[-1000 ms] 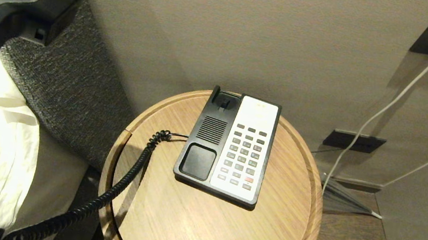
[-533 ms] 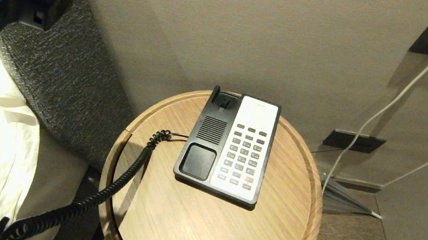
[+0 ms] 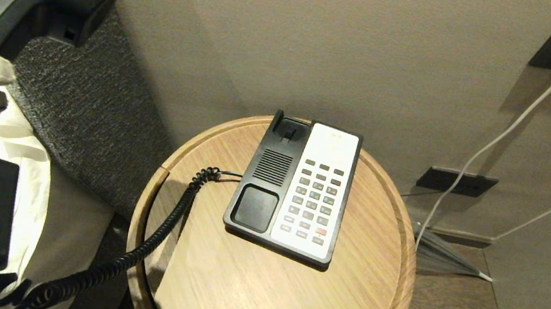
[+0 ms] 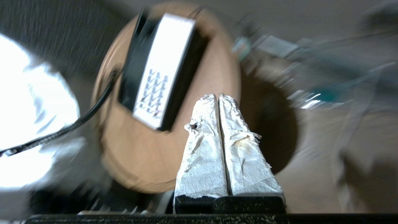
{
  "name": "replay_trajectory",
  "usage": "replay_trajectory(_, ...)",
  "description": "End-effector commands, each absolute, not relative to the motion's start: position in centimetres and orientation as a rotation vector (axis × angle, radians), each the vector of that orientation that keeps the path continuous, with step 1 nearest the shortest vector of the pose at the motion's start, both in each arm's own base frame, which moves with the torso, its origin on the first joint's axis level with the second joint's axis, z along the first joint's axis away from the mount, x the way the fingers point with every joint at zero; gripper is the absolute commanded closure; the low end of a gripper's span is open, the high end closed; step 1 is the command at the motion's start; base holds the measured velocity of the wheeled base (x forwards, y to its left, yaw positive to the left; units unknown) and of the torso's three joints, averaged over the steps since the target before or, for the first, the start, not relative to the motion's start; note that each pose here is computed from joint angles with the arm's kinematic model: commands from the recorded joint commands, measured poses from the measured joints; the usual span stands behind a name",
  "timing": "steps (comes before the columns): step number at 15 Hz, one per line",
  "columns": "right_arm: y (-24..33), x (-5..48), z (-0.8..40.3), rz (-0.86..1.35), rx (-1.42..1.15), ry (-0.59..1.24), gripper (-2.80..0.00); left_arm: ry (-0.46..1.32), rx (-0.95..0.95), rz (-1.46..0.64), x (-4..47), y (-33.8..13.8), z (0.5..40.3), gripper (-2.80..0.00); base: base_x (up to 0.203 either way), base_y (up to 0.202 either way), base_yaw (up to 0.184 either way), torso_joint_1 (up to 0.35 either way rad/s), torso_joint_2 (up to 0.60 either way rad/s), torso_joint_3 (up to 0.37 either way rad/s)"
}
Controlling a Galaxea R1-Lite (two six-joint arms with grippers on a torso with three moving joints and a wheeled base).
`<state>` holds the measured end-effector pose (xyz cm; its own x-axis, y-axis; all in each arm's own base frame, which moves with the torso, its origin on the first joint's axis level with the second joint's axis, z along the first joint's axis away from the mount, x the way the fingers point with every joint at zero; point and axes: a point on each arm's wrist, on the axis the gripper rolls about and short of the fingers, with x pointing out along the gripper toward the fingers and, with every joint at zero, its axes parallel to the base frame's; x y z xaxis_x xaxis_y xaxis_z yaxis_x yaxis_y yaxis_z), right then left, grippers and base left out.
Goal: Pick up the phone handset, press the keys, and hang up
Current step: Dial the number
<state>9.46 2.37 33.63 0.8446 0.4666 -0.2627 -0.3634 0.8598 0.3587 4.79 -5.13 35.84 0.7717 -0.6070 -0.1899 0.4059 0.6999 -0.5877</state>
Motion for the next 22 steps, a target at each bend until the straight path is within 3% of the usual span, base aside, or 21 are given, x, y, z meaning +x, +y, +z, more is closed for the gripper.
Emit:
replay_trajectory(1,6.5,16.1,31.3,0.528,0.289,0.572,0.00,0.400,-0.549,-0.573,5.0,-5.3,35.7,0.00,0.000,0.000,0.000,0.000,0.00,0.000)
replay_trajectory(6,14.1,18.9,28.4,0.464,0.216,0.493,0.00,0.395,-0.556,-0.568,4.7,-4.9,35.5,0.00,0.000,0.000,0.000,0.000,0.00,0.000)
replay_trajectory(16,19.8,19.3,24.3,0.516,0.098,0.613,0.00,0.404,-0.542,-0.552,4.2,-4.2,34.3,0.00,0.000,0.000,0.000,0.000,0.00,0.000)
replay_trajectory(22,21.2,20.8,23.1,0.485,0.109,0.574,0.00,0.397,-0.547,-0.548,4.1,-4.0,34.2,0.00,0.000,0.000,0.000,0.000,0.00,0.000)
